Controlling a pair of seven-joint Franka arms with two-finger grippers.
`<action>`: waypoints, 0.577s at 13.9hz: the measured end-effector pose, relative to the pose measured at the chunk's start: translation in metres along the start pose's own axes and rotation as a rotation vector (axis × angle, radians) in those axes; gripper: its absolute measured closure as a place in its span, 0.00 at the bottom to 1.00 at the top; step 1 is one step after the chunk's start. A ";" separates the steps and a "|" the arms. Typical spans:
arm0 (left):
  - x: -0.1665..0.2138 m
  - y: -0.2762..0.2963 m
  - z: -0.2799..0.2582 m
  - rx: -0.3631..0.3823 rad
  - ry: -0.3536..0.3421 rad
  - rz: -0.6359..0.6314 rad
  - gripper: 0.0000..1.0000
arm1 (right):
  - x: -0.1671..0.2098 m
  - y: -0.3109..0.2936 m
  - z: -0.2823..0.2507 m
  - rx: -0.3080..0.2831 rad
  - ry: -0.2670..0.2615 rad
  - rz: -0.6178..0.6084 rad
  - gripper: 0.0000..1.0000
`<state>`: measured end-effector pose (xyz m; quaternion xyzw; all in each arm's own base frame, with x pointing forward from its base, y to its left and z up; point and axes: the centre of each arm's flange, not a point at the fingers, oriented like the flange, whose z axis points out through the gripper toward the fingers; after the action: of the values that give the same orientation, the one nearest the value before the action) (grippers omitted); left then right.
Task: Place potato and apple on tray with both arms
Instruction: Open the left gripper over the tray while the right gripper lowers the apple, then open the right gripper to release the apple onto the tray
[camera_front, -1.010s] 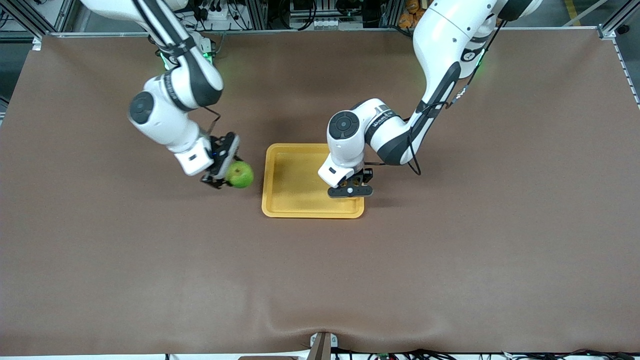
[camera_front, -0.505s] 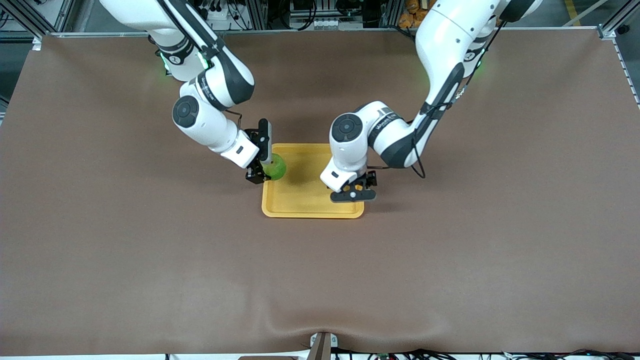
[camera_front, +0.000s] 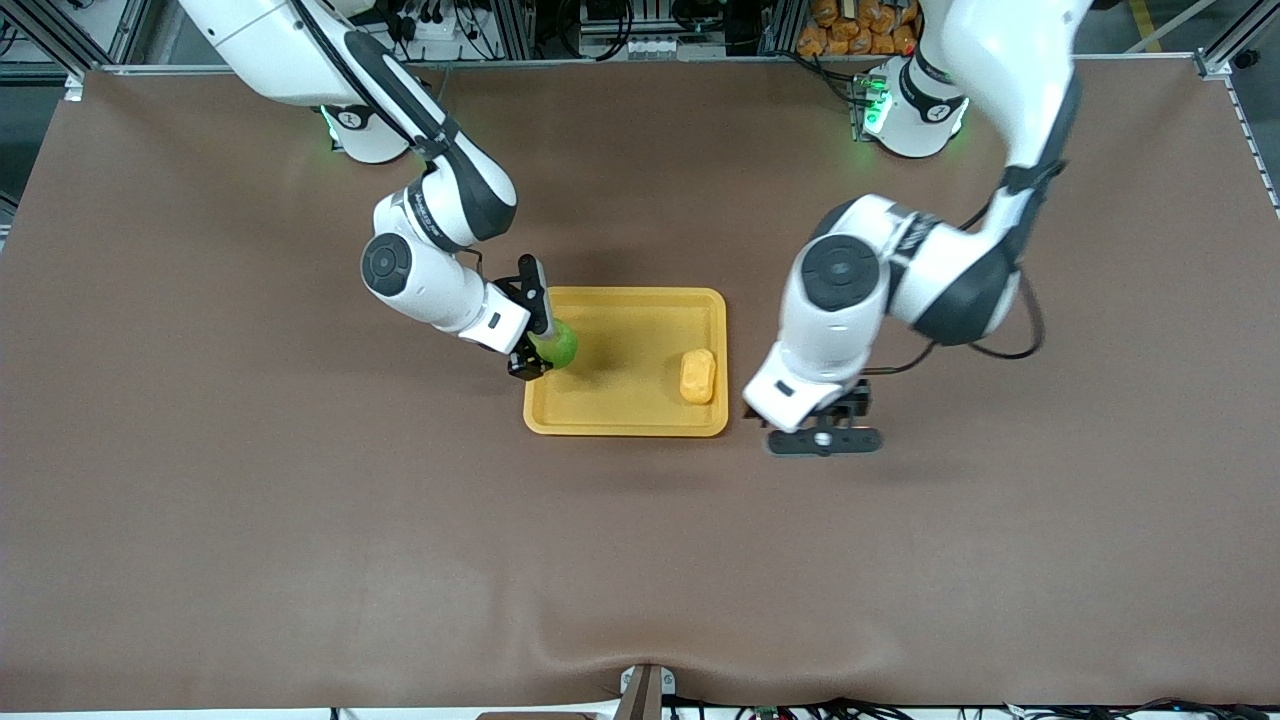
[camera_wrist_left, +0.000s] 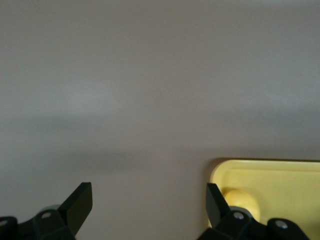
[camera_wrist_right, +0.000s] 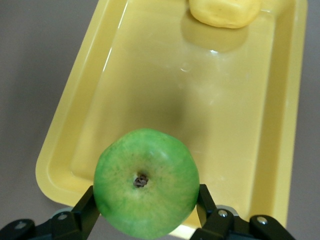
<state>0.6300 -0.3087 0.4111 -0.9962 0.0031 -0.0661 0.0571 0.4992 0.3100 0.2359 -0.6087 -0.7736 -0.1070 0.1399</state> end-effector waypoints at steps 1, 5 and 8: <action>0.002 -0.017 -0.017 0.013 -0.010 -0.015 0.00 | 0.002 -0.001 0.004 0.006 0.001 -0.018 0.13; 0.005 -0.091 -0.081 0.001 -0.050 -0.141 0.00 | 0.001 -0.001 0.014 0.004 0.003 -0.079 0.00; 0.012 -0.158 -0.098 -0.026 -0.092 -0.222 0.00 | -0.004 0.001 0.013 0.000 0.002 -0.082 0.00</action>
<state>0.6286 -0.1634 0.5274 -0.9930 -0.1089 -0.0260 0.0365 0.5002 0.3112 0.2223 -0.5762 -0.7978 -0.1135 0.1363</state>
